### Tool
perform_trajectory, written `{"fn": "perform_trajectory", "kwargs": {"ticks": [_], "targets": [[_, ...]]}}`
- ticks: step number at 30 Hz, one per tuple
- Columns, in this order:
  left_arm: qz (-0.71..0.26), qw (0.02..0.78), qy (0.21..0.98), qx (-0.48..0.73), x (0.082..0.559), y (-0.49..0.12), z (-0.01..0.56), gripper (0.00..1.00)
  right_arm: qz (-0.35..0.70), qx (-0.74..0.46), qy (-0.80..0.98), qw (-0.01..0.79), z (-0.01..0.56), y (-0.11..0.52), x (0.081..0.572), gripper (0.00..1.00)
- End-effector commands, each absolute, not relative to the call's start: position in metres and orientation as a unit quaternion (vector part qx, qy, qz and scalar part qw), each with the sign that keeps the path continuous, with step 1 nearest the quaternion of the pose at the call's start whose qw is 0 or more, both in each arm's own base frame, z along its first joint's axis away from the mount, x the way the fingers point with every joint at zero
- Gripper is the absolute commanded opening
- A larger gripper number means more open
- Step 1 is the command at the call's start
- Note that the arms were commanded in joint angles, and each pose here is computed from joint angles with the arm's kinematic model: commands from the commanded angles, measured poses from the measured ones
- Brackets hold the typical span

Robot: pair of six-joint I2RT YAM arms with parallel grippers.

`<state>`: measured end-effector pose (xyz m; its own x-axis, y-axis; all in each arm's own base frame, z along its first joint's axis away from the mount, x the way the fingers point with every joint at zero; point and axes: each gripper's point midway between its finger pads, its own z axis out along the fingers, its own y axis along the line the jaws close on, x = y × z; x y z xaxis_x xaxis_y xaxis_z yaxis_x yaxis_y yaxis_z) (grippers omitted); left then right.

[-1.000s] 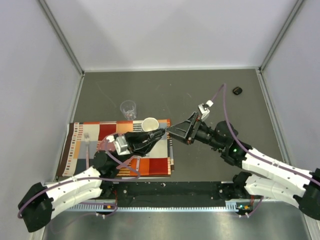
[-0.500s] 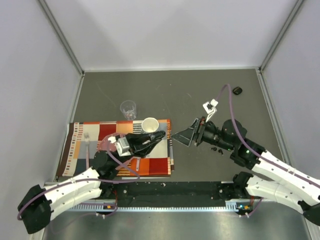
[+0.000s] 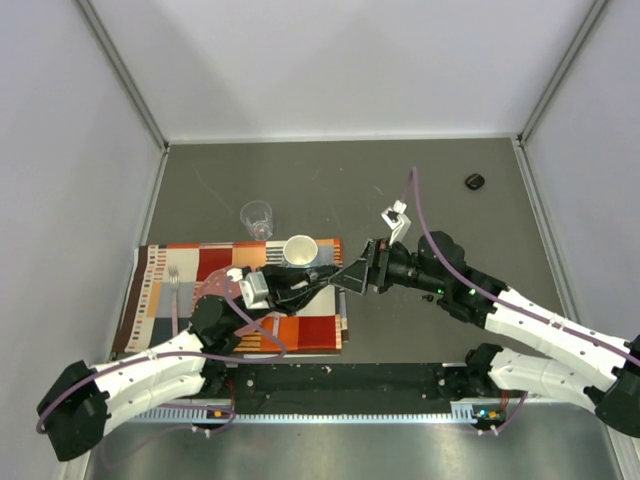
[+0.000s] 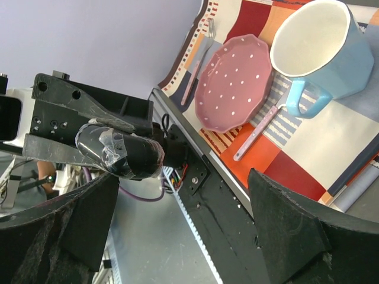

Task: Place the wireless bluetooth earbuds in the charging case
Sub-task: Open the charging case.

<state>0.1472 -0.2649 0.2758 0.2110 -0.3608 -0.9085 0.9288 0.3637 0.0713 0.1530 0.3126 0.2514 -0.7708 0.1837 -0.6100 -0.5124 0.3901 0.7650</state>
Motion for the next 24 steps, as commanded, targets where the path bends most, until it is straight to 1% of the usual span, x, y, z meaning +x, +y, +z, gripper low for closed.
{"fn": "perform_trajectory", "kwargs": {"ticks": [1, 11, 21, 24], "targets": [[-0.475, 0.719, 0.375, 0.342, 0.134, -0.265, 0.308, 0.0, 0.57, -0.105, 0.735, 0.352, 0.288, 0.318, 0.157, 0.88], [-0.477, 0.703, 0.372, 0.374, 0.126, -0.271, 0.297, 0.0, 0.595, -0.08, 0.714, 0.359, 0.302, 0.317, 0.159, 0.89], [-0.474, 0.701, 0.374, 0.379, 0.126, -0.271, 0.297, 0.0, 0.637, -0.068, 0.691, 0.334, 0.309, 0.321, 0.154, 0.89], [-0.466, 0.712, 0.373, 0.369, 0.129, -0.267, 0.298, 0.0, 0.636, -0.068, 0.695, 0.327, 0.304, 0.322, 0.153, 0.89]]}}
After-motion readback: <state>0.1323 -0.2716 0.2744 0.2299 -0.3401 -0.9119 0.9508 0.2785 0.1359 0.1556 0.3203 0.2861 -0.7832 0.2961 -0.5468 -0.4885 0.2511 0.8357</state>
